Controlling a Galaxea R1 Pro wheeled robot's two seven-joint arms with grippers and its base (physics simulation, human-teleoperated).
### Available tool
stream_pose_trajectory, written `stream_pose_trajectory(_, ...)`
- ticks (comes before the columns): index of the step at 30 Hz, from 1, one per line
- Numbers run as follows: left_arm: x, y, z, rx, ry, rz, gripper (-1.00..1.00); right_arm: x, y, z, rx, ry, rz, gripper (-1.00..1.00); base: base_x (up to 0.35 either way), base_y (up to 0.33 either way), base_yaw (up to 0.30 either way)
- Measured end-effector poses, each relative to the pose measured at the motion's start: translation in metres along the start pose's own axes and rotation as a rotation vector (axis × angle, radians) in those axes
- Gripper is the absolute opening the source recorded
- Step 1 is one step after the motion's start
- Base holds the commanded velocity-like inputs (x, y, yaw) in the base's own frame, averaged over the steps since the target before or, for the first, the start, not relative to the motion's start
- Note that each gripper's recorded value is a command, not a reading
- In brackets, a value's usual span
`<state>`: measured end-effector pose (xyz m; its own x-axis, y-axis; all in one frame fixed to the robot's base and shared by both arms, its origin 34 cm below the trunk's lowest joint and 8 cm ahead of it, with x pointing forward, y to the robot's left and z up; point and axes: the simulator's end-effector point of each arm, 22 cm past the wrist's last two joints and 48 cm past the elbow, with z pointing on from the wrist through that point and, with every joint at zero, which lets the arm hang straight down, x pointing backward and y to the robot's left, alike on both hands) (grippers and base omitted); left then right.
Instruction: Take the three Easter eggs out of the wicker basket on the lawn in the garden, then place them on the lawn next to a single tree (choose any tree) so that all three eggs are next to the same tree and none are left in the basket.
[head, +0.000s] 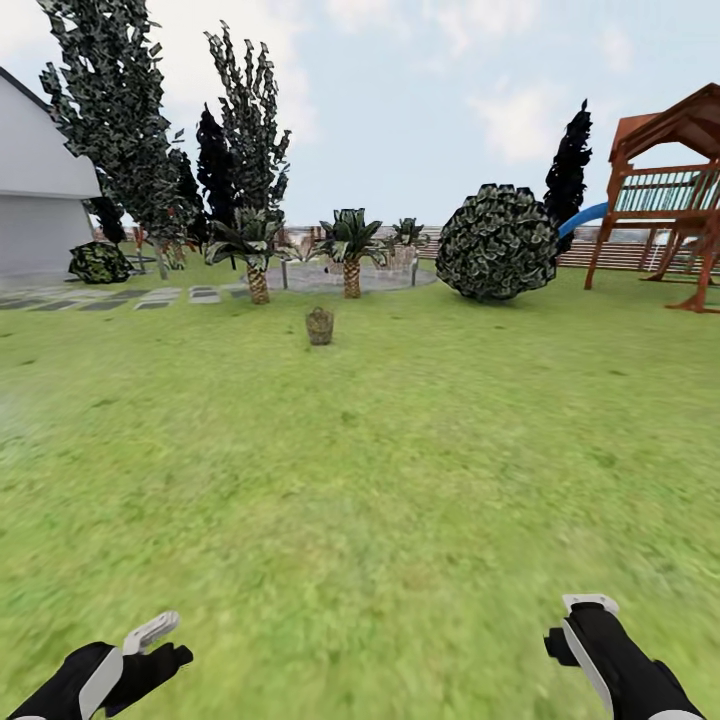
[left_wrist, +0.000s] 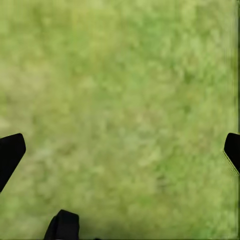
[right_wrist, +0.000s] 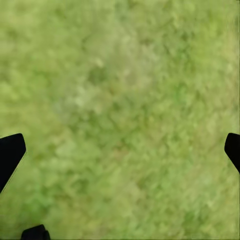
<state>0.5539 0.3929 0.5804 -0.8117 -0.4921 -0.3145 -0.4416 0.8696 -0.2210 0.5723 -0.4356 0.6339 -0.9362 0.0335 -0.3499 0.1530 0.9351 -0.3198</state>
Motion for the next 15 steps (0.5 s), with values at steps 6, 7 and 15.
stream_pose_trajectory(6, -0.0002, -0.0001, 0.0, 0.0, 0.0, 0.0, 1.0, 0.0001, -0.0002, 0.0, 0.0, 0.0, 0.002, 1.0, 0.325, 0.0, 0.0)
stream_pose_trajectory(7, -0.0003, -0.0001, -0.0001, 0.0, -0.001, 0.0, 1.0, 0.0001, -0.0002, 0.0, 0.0, 0.0, 0.002, 1.0, 0.325, 0.0, 0.0)
stream_pose_trajectory(15, -0.0004, -0.0006, -0.0001, 0.002, -0.001, 0.0, 1.0, 0.0001, -0.0002, 0.0, 0.0, 0.0, 0.002, 1.0, 0.325, 0.0, 0.0)
